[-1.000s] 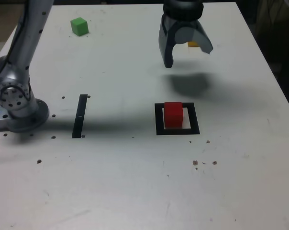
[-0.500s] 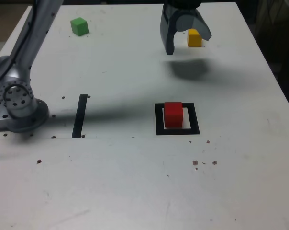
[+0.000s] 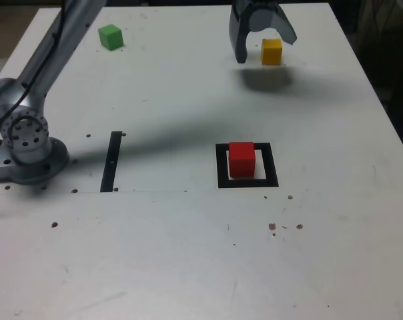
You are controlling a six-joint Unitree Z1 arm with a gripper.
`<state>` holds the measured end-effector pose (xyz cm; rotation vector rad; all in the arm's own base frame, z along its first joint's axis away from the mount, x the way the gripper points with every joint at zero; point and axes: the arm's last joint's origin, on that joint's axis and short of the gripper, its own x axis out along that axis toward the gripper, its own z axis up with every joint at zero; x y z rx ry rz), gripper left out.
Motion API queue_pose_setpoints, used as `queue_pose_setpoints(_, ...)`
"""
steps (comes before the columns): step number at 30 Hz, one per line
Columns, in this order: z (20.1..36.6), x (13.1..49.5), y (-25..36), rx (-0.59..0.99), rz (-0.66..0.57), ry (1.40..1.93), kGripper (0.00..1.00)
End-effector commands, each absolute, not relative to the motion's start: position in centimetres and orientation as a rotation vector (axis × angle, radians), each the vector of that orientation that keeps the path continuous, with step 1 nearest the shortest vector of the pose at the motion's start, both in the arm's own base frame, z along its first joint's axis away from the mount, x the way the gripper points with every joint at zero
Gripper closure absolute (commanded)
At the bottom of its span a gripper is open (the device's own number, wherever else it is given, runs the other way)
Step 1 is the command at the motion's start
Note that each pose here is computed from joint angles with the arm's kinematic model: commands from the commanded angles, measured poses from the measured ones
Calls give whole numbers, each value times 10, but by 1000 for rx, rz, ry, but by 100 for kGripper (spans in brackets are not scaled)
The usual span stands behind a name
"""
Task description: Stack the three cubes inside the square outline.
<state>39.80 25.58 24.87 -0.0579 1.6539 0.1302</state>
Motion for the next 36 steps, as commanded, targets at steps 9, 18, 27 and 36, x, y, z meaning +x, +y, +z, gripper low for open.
queue_pose_setpoints(9,238,408,279,-8,110,1627,0)
queue_pose_setpoints(18,236,416,289,37,104,1602,0)
queue_pose_setpoints(27,234,414,289,107,23,1643,1)
queue_pose_setpoints(36,228,417,288,127,4,1657,3)
